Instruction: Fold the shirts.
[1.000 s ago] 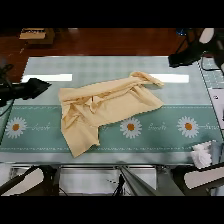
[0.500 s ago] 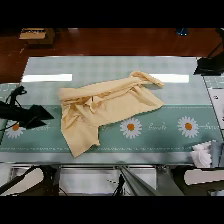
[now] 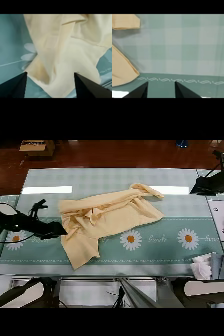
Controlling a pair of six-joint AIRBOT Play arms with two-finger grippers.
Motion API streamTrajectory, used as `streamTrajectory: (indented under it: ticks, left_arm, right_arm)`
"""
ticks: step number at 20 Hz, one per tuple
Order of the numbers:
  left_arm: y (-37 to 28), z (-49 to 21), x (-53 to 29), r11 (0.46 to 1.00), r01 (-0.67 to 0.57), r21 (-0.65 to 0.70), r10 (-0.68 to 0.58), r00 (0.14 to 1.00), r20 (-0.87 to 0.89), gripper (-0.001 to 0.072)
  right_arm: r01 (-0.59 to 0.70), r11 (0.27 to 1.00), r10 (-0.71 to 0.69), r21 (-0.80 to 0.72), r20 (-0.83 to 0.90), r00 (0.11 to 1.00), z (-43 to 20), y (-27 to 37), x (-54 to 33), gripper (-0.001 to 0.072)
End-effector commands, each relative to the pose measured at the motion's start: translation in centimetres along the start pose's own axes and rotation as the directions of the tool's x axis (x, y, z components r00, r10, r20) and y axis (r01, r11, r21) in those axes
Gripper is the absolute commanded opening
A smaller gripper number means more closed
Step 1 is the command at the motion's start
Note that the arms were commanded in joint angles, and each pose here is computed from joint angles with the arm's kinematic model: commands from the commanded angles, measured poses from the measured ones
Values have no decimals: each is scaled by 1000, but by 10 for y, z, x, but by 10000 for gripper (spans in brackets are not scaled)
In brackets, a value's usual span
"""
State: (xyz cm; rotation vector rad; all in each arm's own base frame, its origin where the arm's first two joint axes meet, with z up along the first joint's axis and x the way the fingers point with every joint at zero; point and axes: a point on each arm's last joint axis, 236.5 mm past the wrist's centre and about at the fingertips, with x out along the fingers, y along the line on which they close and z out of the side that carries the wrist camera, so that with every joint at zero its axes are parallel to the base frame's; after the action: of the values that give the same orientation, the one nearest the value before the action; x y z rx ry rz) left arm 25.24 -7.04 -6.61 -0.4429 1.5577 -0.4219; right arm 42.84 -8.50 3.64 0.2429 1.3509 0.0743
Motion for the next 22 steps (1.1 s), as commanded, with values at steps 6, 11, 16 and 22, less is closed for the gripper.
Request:
streamTrajectory:
  ticks: [6,11,16,22]
  left_arm:
    - [0,-43,49,998,21,54,-4,957,-291,25]
    - [21,-41,35,999,-34,3,34,963,-266,29]
    - [25,-35,25,999,-36,-2,34,975,-221,29]
    - [26,-34,24,999,-33,-10,30,976,-215,29]
  right_arm:
    - [-1,1000,1,-14,-28,1000,-7,-1,2,436]
    - [-96,993,104,68,-130,986,-46,-4,38,495]
    - [-368,906,383,211,-34,923,-52,44,78,533]
    - [-344,910,366,231,-59,929,-77,70,128,527]
